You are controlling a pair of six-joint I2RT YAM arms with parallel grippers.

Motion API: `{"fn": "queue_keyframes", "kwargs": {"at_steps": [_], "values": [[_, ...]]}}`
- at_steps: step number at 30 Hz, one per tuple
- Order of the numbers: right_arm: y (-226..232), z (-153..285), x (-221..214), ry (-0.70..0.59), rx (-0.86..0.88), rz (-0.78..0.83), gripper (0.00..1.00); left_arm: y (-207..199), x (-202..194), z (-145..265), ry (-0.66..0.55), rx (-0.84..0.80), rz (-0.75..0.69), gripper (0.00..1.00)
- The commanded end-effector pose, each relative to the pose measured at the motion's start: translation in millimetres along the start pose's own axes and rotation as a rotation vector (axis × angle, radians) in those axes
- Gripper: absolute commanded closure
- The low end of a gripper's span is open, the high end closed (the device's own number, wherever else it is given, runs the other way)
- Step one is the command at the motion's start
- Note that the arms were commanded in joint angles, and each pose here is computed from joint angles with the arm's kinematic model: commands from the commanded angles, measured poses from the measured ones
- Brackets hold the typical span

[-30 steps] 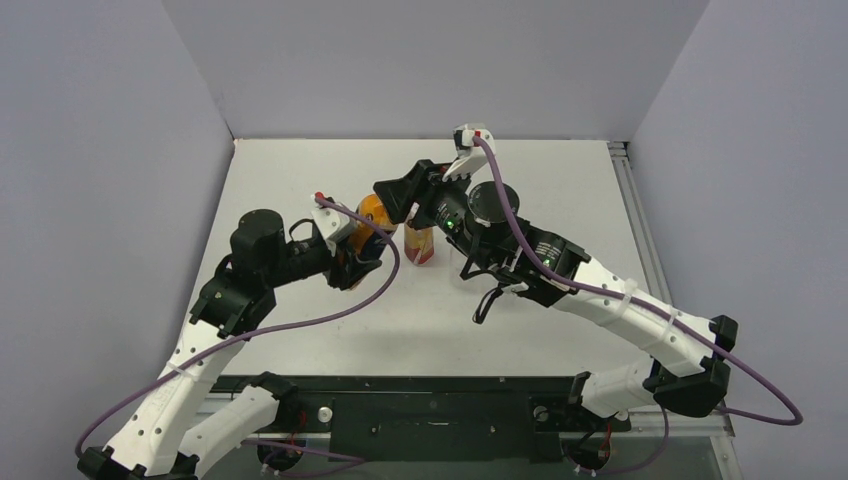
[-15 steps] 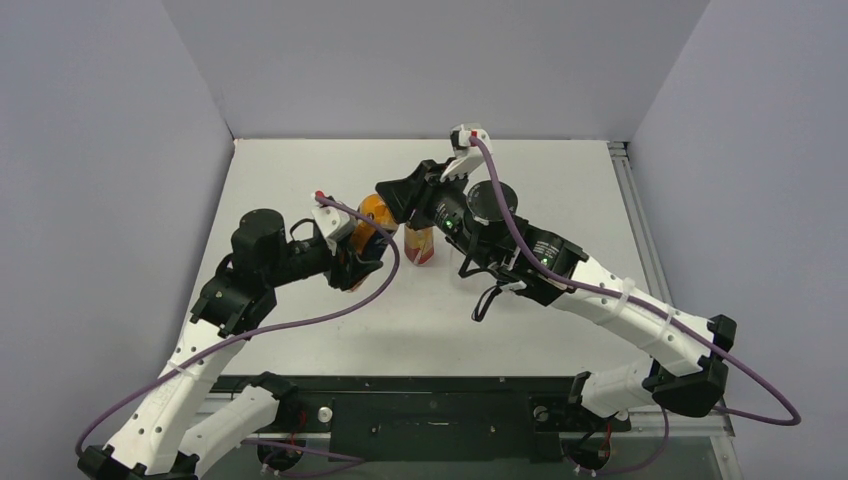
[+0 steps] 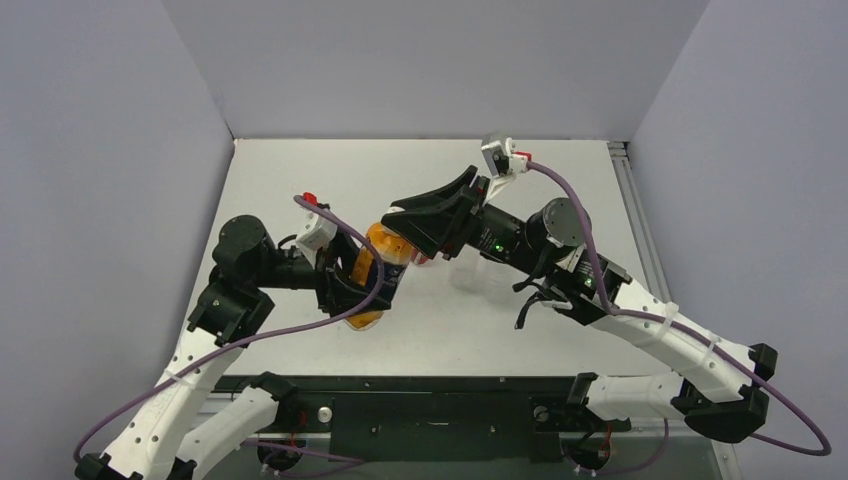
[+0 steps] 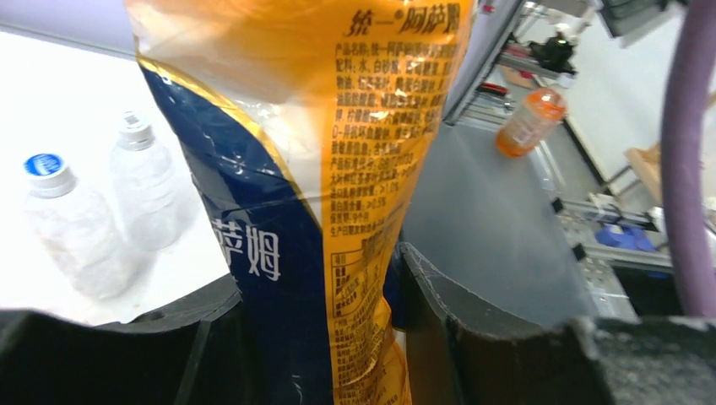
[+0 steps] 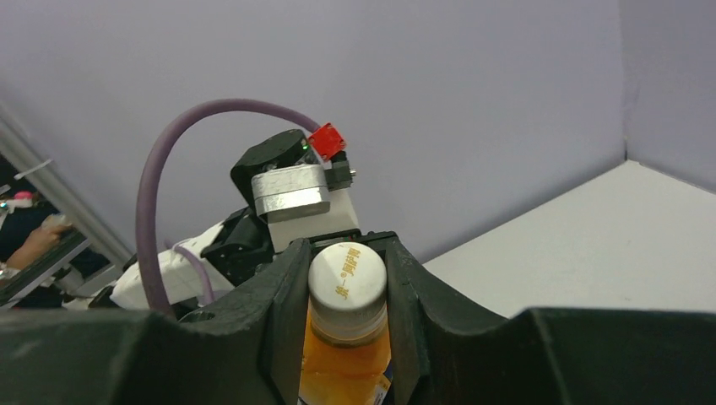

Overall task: Unscrew the bottle caps
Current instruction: Unscrew the bottle cap from the plastic bottle.

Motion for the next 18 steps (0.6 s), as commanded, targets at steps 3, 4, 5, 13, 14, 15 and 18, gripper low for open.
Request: {"fn": "queue_keyframes", "kwargs": {"at_steps": [3, 4, 5, 13, 14, 15, 18], "values": [[36, 11, 8, 0.101, 0.301, 0.070, 1.00, -18, 21, 3, -0.034, -0.165, 0.002, 1.00], [36, 12, 6, 0.121, 0.297, 0.075, 1.00, -20, 21, 3, -0.028, -0.181, 0.011, 1.00], [37, 13, 9, 0.122, 0.305, 0.094, 1.00, -20, 21, 3, -0.027, -0.187, 0.011, 1.00], [29, 16, 15, 0.082, 0.116, 0.128, 0.36, -11, 18, 2, -0.038, -0.067, -0.008, 1.00], [29, 17, 13, 0.084, 0.080, 0.126, 0.33, -8, 20, 2, -0.038, -0.023, -0.074, 1.00], [26, 17, 19, 0.034, 0.007, 0.134, 0.28, -2, 16, 3, -0.022, 0.062, -0.057, 1.00], [23, 17, 27, -0.065, -0.190, 0.134, 0.21, 10, 12, 7, 0.003, 0.225, -0.145, 1.00]]}}
Point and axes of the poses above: each gripper's point midway between its finger pads, its own z axis back along the fingers, its own y axis along the line the jaws close on, x = y × z, the point moved 10 cm from there along z, back along the fingers, and after that the axes turned 9 degrees about -z, right-handed, at the moved point
